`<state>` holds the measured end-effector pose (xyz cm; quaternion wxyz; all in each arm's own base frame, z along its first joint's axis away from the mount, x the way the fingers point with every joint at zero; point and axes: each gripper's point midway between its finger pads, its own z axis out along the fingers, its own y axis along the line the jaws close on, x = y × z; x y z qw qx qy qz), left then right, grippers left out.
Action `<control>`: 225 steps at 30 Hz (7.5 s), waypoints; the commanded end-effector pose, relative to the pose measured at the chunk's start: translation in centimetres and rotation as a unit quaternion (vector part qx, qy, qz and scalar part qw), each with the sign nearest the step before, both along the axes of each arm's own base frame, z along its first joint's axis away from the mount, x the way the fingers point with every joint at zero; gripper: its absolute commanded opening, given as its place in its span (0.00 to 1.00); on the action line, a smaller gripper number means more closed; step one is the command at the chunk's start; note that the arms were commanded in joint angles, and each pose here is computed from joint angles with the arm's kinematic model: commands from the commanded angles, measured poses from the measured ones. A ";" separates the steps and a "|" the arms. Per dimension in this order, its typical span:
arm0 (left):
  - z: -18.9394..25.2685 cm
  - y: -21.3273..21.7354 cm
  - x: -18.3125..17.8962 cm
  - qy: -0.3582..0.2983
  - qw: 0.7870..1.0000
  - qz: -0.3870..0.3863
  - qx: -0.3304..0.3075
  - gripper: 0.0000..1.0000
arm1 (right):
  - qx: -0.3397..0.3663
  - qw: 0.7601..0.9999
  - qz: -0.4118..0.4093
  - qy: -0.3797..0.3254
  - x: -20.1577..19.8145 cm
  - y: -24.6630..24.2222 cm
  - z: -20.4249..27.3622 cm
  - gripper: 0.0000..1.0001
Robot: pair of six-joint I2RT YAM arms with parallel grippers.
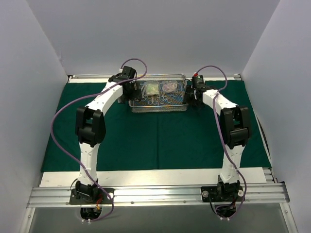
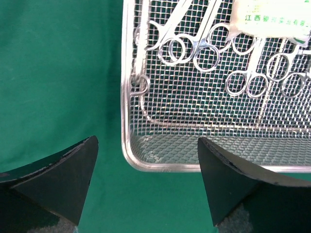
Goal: Open and lay out the surgical kit
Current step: Pick up the container from the surgical kit, then place the container in the surgical kit, then pick up the medical item from the container.
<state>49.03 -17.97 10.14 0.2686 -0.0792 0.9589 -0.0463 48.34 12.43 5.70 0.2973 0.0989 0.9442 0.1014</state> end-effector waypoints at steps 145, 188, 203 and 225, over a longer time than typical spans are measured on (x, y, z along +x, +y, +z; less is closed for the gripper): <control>6.9 15.9 -5.8 -0.097 0.992 0.077 0.016 0.92 | 0.051 0.954 0.234 -0.180 -7.6 25.7 11.3 0.68; 0.3 0.2 -5.5 -0.014 0.995 -0.095 0.035 0.62 | -0.052 0.983 0.066 -0.166 -12.0 2.1 12.9 0.88; 6.9 8.0 -1.5 -0.078 0.996 0.031 -0.023 0.83 | -0.053 0.983 0.071 -0.162 -11.9 1.9 13.3 0.87; -1.2 15.8 6.4 -0.029 0.996 0.084 -0.030 0.51 | -0.033 0.986 0.059 -0.152 -13.1 1.8 12.1 0.86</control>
